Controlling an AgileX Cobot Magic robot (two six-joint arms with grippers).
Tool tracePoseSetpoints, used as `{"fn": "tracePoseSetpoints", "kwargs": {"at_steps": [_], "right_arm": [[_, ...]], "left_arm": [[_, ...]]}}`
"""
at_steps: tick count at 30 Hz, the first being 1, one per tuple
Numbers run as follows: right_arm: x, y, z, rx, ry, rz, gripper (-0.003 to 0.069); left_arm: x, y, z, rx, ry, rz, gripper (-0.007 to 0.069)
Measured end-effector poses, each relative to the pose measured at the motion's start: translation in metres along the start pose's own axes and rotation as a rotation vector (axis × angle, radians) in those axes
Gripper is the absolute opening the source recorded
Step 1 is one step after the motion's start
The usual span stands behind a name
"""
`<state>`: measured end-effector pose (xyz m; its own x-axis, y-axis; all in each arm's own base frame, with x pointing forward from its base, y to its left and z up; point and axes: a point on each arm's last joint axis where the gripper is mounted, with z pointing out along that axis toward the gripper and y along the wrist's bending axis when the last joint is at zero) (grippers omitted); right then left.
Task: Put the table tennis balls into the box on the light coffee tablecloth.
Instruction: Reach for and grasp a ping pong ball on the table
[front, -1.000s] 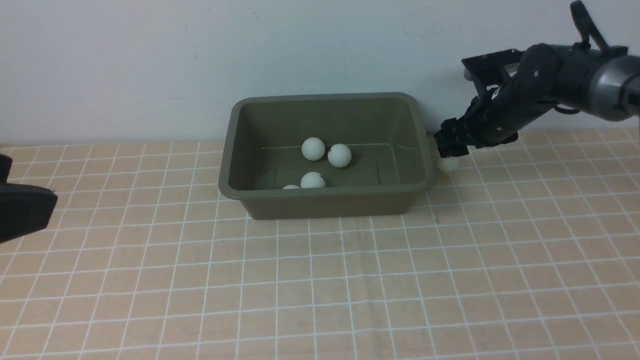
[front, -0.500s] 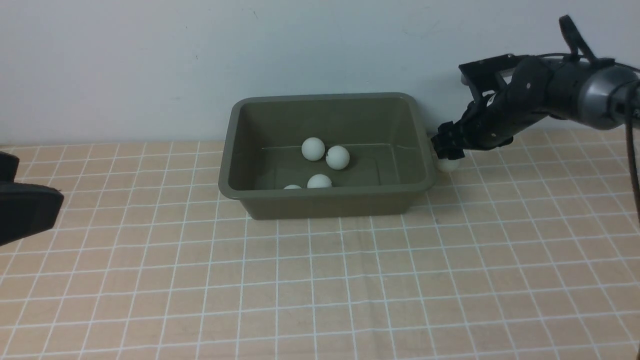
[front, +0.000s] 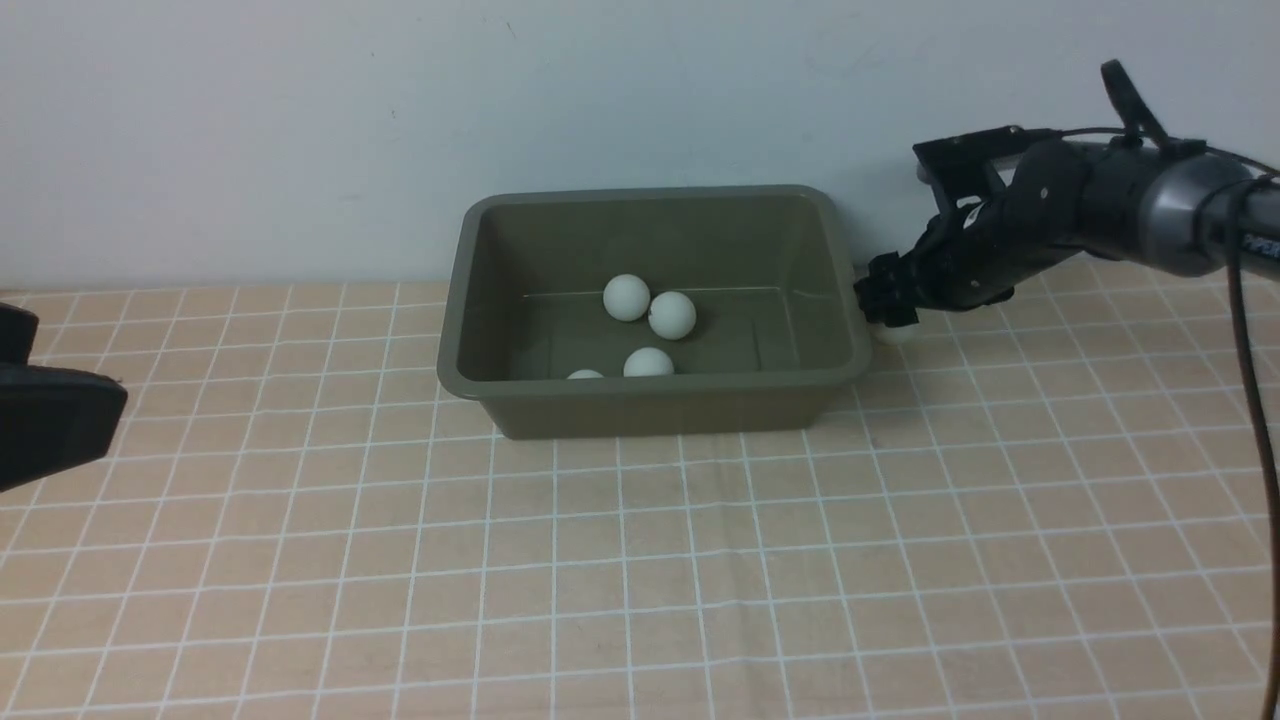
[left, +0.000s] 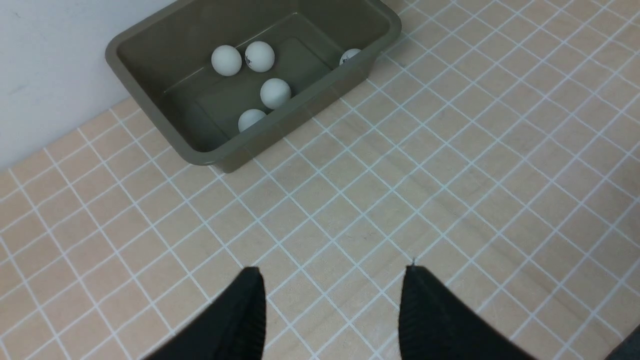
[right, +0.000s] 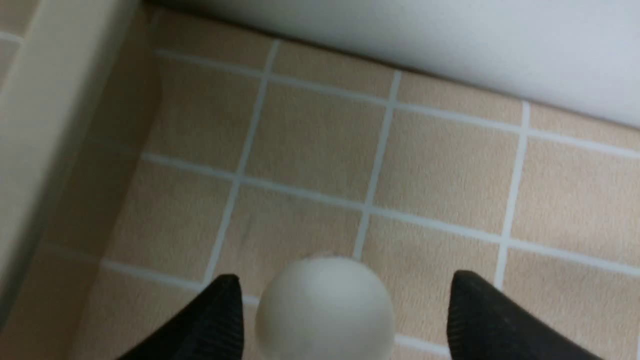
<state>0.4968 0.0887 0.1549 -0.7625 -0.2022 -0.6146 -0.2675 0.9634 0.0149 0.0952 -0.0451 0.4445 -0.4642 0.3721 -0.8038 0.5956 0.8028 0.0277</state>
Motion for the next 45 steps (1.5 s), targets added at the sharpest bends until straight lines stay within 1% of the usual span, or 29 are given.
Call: {"fn": "tracePoseSetpoints", "kwargs": {"at_steps": [5,8,9,10,11,12,14,35,45], "right_arm": [[0.001,0.001,0.003,-0.004,-0.01,0.011,0.0473],[0.002,0.002,0.007,-0.012,-0.012,0.019,0.041],[0.002,0.002,0.007,-0.013,-0.012,0.018,0.0401],[0.002,0.003,0.007,-0.016,-0.013,0.019,0.0372],[0.002,0.003,0.008,-0.017,-0.013,0.019,0.0363],[0.002,0.003,0.009,-0.019,-0.014,0.019,0.0328],[0.002,0.003,0.01,-0.02,-0.016,0.02,0.0297],[-0.001,0.004,0.009,-0.02,-0.024,0.005,0.0269],[-0.017,0.005,-0.004,-0.046,0.05,-0.039,0.0244]], "left_arm": [[0.0,0.0,0.0,0.0,0.0,0.0,0.0298],[0.0,0.0,0.0,0.0,0.0,0.0,0.0298],[0.0,0.0,0.0,0.0,0.0,0.0,0.0298],[0.0,0.0,0.0,0.0,0.0,0.0,0.0298],[0.0,0.0,0.0,0.0,0.0,0.0,0.0298],[0.0,0.0,0.0,0.0,0.0,0.0,0.0298],[0.0,0.0,0.0,0.0,0.0,0.0,0.0298],[0.0,0.0,0.0,0.0,0.0,0.0,0.0298],[0.0,0.0,0.0,0.0,0.0,0.0,0.0298]]}}
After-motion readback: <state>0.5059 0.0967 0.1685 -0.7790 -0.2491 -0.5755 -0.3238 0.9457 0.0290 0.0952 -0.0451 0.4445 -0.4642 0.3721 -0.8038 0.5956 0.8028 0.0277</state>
